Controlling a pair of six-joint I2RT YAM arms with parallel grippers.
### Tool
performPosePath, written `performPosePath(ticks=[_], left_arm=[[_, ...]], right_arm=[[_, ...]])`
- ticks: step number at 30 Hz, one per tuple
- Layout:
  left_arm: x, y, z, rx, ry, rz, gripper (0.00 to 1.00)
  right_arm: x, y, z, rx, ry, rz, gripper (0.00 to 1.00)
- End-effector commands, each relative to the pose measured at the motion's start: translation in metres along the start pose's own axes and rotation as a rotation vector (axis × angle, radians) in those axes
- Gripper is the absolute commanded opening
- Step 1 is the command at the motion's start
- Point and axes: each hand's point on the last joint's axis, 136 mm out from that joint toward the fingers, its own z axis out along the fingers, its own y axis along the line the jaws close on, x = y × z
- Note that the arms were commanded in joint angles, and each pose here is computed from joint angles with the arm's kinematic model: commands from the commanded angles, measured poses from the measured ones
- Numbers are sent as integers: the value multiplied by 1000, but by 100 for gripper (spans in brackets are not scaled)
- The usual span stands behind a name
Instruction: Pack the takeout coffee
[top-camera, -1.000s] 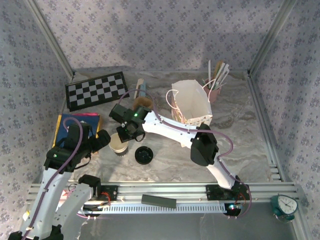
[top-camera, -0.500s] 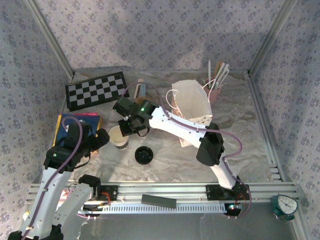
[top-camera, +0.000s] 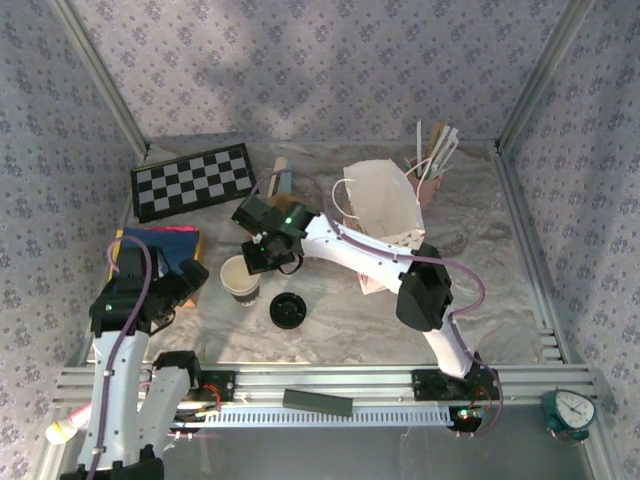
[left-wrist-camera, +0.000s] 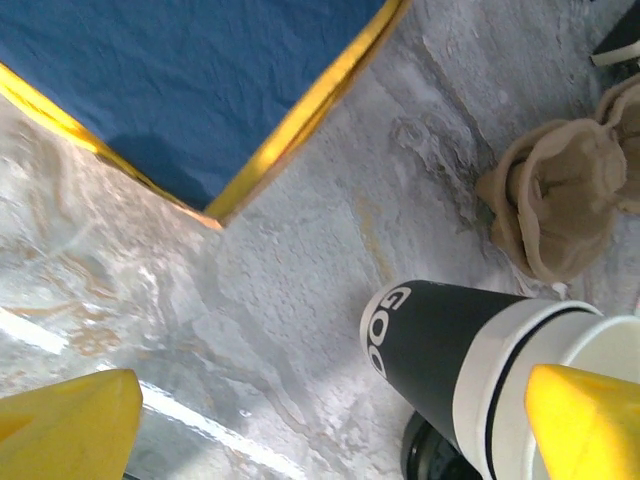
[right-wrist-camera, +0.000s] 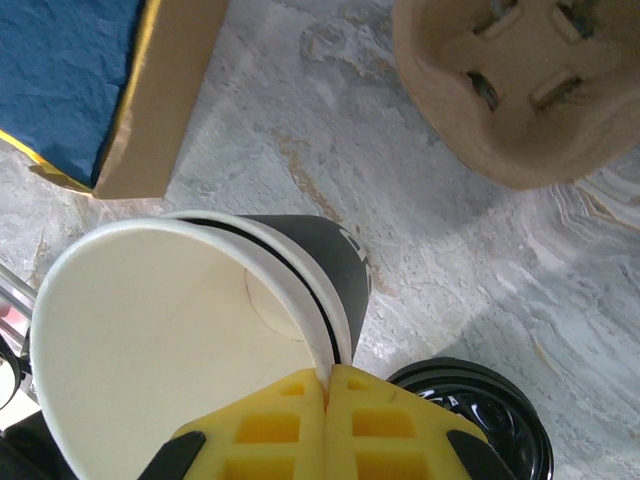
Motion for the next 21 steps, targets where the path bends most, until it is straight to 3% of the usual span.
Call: performPosePath(ticks=[1,12,21], left_arm=[[16,-24,5,168,92,-31,98],[39,-35,23,334,179,-154,98],[46,-34,31,357,206,-188,98]], right_arm=[[-9,3,-20,-66,-32,48,0],[-15,-9,-16,-143,-18,135,0],[-13,-5,-15,-155,-10,135,0]])
